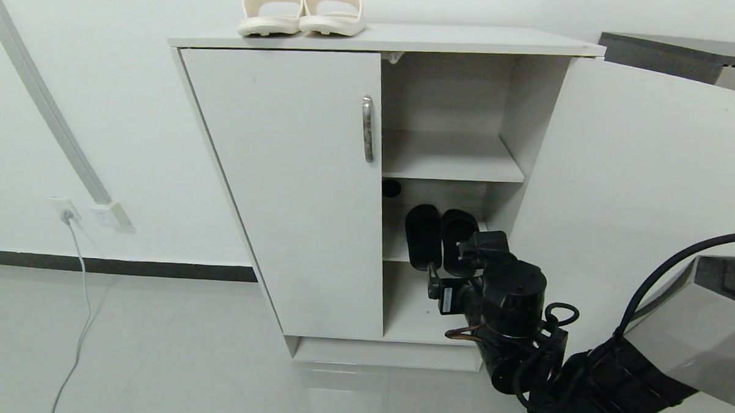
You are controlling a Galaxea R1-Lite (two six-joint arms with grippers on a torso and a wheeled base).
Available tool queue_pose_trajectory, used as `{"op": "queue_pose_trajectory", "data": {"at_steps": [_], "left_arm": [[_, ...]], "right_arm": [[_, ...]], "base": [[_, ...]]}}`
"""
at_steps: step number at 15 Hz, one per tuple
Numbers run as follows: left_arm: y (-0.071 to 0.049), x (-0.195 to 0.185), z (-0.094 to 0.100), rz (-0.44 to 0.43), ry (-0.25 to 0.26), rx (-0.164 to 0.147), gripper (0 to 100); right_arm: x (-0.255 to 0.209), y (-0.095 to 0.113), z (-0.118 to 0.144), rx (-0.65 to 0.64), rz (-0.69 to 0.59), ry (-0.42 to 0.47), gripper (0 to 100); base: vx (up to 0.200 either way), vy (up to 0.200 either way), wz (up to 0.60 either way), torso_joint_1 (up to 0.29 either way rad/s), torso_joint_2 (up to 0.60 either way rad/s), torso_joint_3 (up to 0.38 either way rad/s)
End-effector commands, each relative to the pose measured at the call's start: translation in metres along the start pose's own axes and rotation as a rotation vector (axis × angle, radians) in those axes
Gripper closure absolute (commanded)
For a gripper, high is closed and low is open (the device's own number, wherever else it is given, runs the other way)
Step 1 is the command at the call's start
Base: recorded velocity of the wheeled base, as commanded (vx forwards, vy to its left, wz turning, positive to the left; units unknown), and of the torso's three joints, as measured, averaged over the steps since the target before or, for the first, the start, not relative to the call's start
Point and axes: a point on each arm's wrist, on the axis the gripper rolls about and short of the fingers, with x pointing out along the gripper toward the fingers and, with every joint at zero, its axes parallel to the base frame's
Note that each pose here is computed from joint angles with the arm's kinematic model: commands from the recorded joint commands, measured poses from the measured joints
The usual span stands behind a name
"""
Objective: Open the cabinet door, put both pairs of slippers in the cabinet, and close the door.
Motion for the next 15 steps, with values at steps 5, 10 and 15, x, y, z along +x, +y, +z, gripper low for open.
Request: {"op": "queue_pose_trajectory", "data": {"at_steps": [5,10,15], "left_arm": [[0.0,0.0,0.0,-0.002,-0.001,0.004,100],[0.0001,0.0,0.0,0.0,-0.001,-0.002,100],[0.0001,0.0,0.0,0.003,-0.001,-0.002,100]], "right_arm": [[-0.0006,-0.0006,-0.0034,-0.006,-0.001,0.01,0],[-0.0003,-0.0003,-0.0038,-0.002,0.0,0.001,0],[-0.0039,0.0002,-0.0046,-0.006,0.008,-0.012,0]], "base": [[0.0,0.0,0.0,0.004,0.0,0.153],[0.0,0.0,0.0,0.0,0.0,0.0],[0.0,0.16,0.0,0.004,0.0,0.005]]}}
